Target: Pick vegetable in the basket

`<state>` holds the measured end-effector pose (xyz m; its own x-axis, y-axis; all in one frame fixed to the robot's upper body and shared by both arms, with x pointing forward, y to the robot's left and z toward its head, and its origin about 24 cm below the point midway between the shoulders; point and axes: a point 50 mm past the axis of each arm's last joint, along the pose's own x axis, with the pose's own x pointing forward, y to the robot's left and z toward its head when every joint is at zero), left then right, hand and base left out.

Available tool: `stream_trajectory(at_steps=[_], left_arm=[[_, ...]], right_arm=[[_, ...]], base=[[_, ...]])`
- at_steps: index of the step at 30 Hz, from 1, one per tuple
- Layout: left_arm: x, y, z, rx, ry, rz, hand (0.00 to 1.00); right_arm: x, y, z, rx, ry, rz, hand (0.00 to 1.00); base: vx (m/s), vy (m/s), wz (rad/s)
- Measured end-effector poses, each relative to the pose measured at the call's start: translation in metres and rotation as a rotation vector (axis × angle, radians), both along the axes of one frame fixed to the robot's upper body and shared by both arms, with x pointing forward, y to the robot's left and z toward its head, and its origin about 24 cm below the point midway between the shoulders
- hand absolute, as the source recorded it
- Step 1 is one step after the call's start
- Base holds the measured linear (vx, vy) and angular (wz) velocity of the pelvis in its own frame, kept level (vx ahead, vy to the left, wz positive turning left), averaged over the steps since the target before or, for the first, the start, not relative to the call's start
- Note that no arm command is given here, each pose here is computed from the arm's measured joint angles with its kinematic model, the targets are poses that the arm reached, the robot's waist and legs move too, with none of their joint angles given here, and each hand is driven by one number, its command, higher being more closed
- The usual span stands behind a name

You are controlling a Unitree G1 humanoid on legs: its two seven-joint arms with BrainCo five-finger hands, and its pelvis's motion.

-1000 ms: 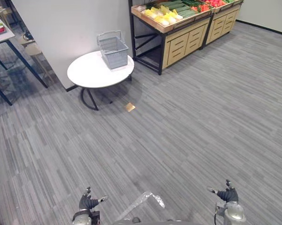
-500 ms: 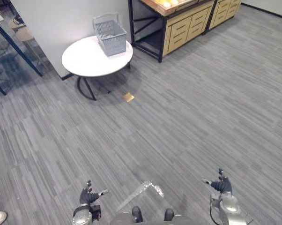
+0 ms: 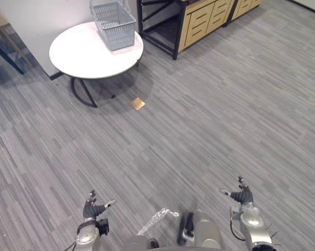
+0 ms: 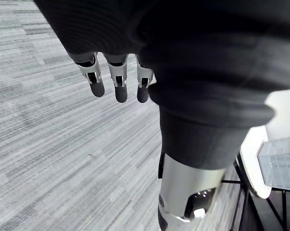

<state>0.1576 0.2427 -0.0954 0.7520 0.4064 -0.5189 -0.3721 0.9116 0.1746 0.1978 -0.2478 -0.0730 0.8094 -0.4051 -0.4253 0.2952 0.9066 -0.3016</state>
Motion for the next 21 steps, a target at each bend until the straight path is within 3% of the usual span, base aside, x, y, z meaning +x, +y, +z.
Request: stream_trajectory(at_steps=[13,21], left_arm=[[0.013,-0.018,-0.001,-0.051,-0.025,-0.004,0.0],[-0.007,-0.014,-0.012,-0.054,0.045,0.007,0.0]], right_arm=[[0.008,0.0,0.012,-0.006,-0.063,0.027,0.0],[0.007,0.003,0.001,0.007,-0.01,-0.002,0.0]], base=[[0.68,-0.116,0.42],[0.58,0.149,-0.2]])
